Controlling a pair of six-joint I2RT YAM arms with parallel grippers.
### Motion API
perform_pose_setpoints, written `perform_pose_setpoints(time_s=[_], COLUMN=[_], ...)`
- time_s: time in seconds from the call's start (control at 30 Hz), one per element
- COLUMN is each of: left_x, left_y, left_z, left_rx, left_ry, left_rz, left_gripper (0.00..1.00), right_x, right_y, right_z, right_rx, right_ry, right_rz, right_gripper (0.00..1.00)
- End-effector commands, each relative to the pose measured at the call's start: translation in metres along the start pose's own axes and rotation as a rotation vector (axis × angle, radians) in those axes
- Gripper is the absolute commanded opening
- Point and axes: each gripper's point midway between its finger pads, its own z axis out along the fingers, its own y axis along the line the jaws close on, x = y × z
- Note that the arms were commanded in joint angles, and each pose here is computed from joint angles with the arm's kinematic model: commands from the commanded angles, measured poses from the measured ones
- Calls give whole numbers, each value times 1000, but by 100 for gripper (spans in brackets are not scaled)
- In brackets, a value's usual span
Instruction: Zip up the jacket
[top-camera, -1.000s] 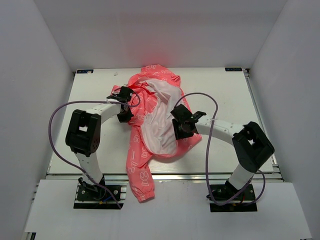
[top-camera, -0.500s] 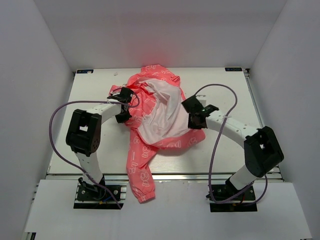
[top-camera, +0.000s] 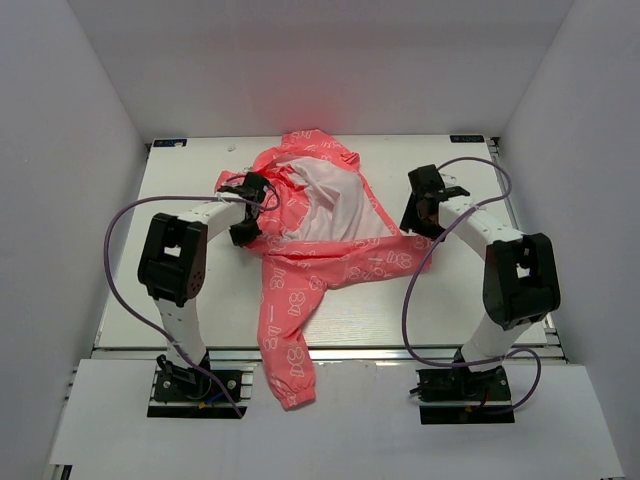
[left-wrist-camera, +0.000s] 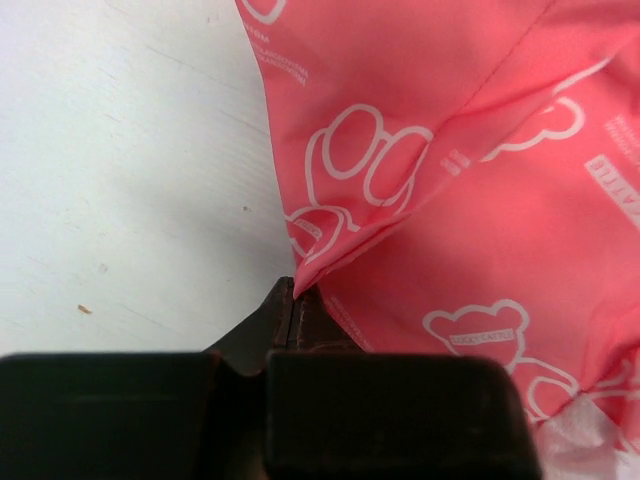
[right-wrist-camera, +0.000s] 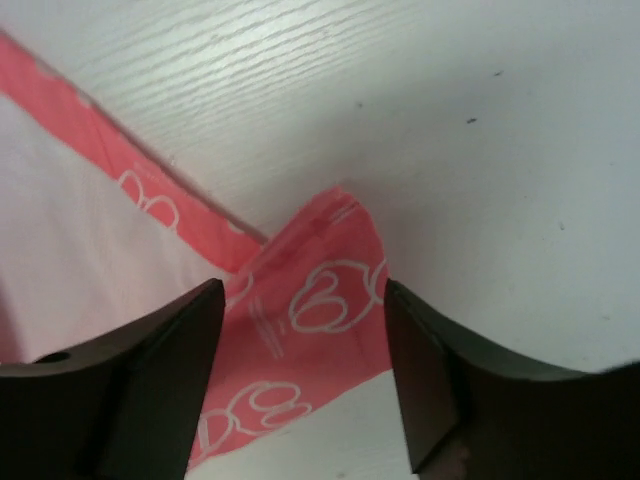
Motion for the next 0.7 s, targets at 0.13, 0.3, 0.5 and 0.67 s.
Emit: perform_pose_setpoints(time_s=[0.13, 0.3, 0.5, 0.67], left_x=[-56, -46, 60, 143], left_y=[-16, -22, -64, -100], left_z=[-67, -122, -149, -148], left_rx=[149, 350, 536, 726], left_ry=[-96, -107, 32, 225], left_rz=[-37, -71, 80, 149], left_gripper=[91, 98, 98, 98], right_x=[-42, -47, -53, -71], right_y=[57, 100, 173, 241], right_z=[-52, -76, -54, -40], right_rx=[-344, -516, -632, -700], right_ry=[-142, -213, -206, -262], right_rz=[-151, -309, -496, -613], right_gripper=[89, 89, 89, 89])
